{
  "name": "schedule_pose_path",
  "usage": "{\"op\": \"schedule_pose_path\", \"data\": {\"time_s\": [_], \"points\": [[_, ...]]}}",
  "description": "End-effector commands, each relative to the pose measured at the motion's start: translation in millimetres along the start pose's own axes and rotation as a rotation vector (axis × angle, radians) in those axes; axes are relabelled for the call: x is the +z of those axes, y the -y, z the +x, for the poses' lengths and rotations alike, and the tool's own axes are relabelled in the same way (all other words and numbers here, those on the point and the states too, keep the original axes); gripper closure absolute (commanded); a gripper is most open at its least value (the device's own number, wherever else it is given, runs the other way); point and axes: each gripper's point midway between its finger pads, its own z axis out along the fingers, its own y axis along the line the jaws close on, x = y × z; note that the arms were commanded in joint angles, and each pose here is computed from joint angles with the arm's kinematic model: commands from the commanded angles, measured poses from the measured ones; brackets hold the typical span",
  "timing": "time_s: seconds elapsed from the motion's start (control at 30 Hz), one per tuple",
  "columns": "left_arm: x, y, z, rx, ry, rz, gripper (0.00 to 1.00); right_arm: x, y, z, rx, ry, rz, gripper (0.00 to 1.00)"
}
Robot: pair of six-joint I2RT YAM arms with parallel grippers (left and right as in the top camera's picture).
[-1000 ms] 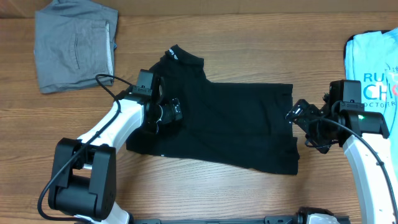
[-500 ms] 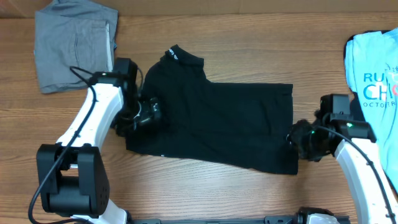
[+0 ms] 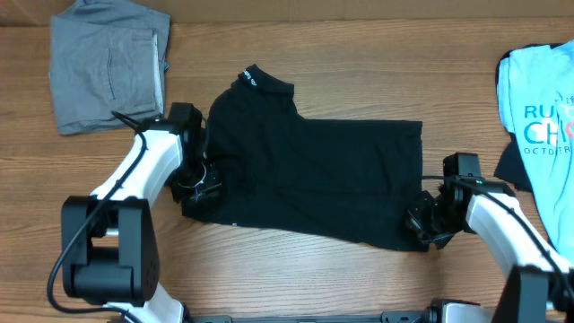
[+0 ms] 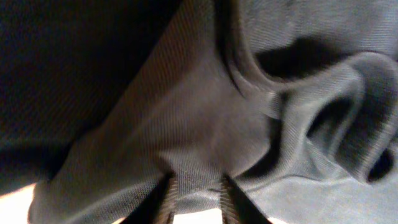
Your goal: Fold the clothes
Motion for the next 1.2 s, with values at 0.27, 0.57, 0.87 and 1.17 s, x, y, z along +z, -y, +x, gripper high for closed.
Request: {"op": "schedule_pose_path", "data": {"time_s": [0.27, 0.57, 0.87, 1.17], "points": [[35.7, -22.8, -0.2, -0.070, -0.125, -0.015, 0.78, 20.4, 17.3, -3.2, 0.105, -0.031, 0.098, 0.96], [27.4, -65.3, 4.1, -0.234, -0.179, -0.043, 0.92, 18.0, 31.7, -6.1, 0.205, 0.009, 0.173, 0.96], [9.3, -72.0, 8.7, -0.284, -0.163, -0.031, 0.92, -1.0, 37.5, -15.6, 0.262, 0.064, 0.255, 0.96], [-52.2, -64.5, 8.5, -0.315, 0.049, 0.029, 0.94, -50.1, 40.9, -24.6, 0.340, 0.231, 0.270, 0.96]]}}
